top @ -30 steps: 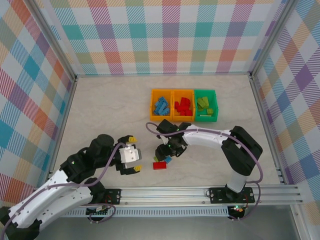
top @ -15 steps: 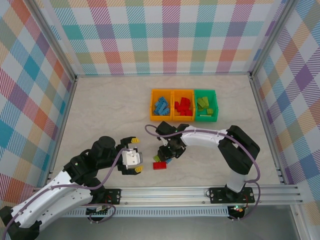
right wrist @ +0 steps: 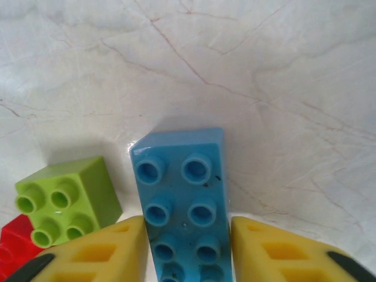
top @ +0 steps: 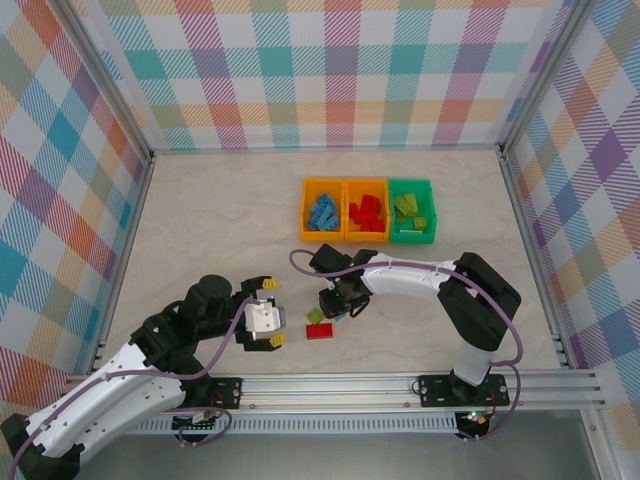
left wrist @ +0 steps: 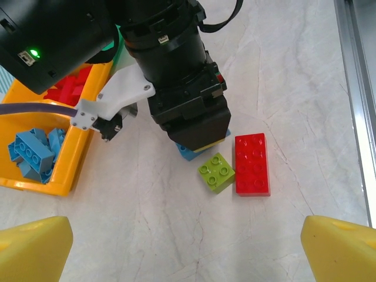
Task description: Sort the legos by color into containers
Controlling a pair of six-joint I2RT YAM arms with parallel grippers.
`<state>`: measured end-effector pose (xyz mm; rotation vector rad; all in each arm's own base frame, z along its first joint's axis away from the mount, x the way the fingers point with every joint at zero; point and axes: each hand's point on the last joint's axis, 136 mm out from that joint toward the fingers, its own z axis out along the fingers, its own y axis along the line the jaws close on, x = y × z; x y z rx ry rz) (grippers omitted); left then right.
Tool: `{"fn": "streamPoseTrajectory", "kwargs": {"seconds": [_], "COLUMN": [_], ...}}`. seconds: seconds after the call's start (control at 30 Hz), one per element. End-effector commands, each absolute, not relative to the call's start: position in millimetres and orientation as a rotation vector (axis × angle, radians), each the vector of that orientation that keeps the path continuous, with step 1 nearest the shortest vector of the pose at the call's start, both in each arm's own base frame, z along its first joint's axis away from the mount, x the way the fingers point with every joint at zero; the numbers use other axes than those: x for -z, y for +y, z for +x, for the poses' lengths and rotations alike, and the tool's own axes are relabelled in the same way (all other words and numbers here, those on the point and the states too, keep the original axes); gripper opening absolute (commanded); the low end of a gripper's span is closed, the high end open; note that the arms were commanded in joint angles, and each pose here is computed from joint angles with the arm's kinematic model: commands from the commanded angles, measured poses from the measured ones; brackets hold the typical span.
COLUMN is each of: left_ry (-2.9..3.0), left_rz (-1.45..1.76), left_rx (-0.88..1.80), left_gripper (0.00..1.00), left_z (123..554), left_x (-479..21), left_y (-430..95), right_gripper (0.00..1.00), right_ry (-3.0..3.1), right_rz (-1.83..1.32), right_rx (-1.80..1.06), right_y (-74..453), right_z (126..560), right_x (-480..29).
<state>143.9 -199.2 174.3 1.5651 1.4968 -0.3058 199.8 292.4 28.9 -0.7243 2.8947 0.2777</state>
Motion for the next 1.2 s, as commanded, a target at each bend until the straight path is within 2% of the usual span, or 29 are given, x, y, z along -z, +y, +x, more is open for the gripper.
{"fn": "streamPoseTrajectory", "kwargs": {"seconds": [0.0,0.1,0.2,0.3,0.47,0.6,0.73,0.97,1.17], "left_ry": [1.459,1.462,1.466,1.461,1.422,1.415,1.431,1.544,1.567], "left_rz": [1.558,1.558,1.558,1.552,1.551,1.556,1.468,1.169,1.122], "left_rx": [0.319,0.322,0.322,0.324,0.371,0.402,0.364,0.278,0.257], "left_gripper": [1.0,1.0,1.0,1.0,1.0,1.0,1.0,1.0,1.0], "left_z": [145,145,144,145,142,142,157,196,204], "left_x": [-178,-178,-176,-178,-181,-184,-192,-217,-220], "left_y": [-202,-202,-201,-201,-207,-211,-208,-192,-187], "right_gripper": [0.5,0.49,0.36,0.27,0.26,0.26,0.26,0.26,0.29], "right_ry": [2.888,2.913,2.905,2.858,2.681,2.52,2.393,2.306,2.318], "right_rz": [-0.736,-0.739,-0.716,-0.699,-0.618,-0.471,-0.369,-0.304,-0.292], "right_rx": [-0.197,-0.156,-0.15,-0.155,-0.329,-0.48,-0.452,-0.374,-0.362], "right_y": [288,287,288,288,298,296,288,299,311], "right_z": [207,207,210,217,241,284,339,423,470], "right_x": [-21,-8,-7,-24,-86,-137,-167,-169,-161]}}
